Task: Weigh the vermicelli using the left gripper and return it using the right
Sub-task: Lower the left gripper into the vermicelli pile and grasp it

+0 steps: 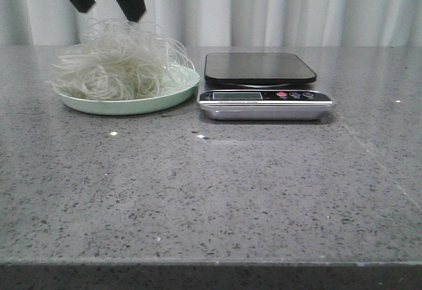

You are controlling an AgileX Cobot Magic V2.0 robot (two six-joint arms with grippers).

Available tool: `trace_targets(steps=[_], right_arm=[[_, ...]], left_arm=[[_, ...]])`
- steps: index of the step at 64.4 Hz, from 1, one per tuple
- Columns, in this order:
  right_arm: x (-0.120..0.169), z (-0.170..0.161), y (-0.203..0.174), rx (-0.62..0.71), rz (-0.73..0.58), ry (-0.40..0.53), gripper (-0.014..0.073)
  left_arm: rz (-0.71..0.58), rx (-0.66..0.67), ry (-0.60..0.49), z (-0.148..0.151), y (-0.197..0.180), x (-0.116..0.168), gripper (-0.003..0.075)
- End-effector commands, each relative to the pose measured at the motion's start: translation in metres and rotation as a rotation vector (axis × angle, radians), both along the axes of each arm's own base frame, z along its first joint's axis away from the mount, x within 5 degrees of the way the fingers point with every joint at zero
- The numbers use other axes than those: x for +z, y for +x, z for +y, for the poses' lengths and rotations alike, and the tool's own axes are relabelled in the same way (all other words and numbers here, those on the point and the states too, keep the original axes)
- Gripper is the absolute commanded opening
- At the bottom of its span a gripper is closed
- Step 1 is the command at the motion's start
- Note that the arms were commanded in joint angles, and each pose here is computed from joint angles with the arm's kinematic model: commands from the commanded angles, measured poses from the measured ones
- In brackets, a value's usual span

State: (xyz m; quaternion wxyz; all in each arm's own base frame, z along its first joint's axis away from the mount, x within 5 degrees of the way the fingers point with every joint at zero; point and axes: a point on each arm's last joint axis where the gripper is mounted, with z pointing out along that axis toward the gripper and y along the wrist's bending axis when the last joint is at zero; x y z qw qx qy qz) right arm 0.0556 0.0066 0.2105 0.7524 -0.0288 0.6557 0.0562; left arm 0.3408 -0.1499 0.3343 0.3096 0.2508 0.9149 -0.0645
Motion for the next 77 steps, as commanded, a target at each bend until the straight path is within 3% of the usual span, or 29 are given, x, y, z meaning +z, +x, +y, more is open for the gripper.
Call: trace_targets(steps=[1, 28, 35, 43, 44, 49, 56, 67, 77], right_arm=[[0.011, -0.001, -0.003, -0.008, -0.108, 0.009, 0.0180], [0.011, -0.001, -0.003, -0.008, -0.108, 0.009, 0.0180], [0.011, -0.001, -0.003, -0.008, -0.108, 0.009, 0.0180], [0.011, -0.001, -0.003, -0.008, -0.108, 0.009, 0.0180], [0.011, -0.001, -0.003, -0.008, -0.108, 0.009, 0.0180], [0.011, -0.001, -0.003, -0.008, -0.108, 0.009, 0.0180], [0.011, -0.001, -0.003, -0.008, -0.108, 0.009, 0.0180], [0.011, -0.001, -0.003, -0.008, -0.108, 0.009, 0.0180], [0.011, -0.001, -0.003, -0.008, -0.108, 0.009, 0.0180]], left_arm=[[-0.048, -0.007, -0.027, -0.004, 0.004, 0.016, 0.0587], [0.137, -0.012, 0.058, -0.010, 0.018, -0.029, 0.0557], [0.180, -0.016, 0.094, -0.010, 0.019, -0.037, 0.0427], [0.184, -0.020, 0.117, -0.008, 0.019, -0.035, 0.0158], [0.180, -0.020, 0.119, -0.008, 0.019, -0.033, 0.0109], [0.156, -0.020, 0.111, -0.009, 0.021, -0.020, 0.0153], [0.109, -0.023, 0.060, -0.012, 0.023, 0.010, 0.0127], [-0.027, -0.061, -0.168, -0.025, 0.019, 0.078, 0.0127], [-0.118, -0.108, -0.302, -0.041, 0.014, 0.108, 0.0127]])
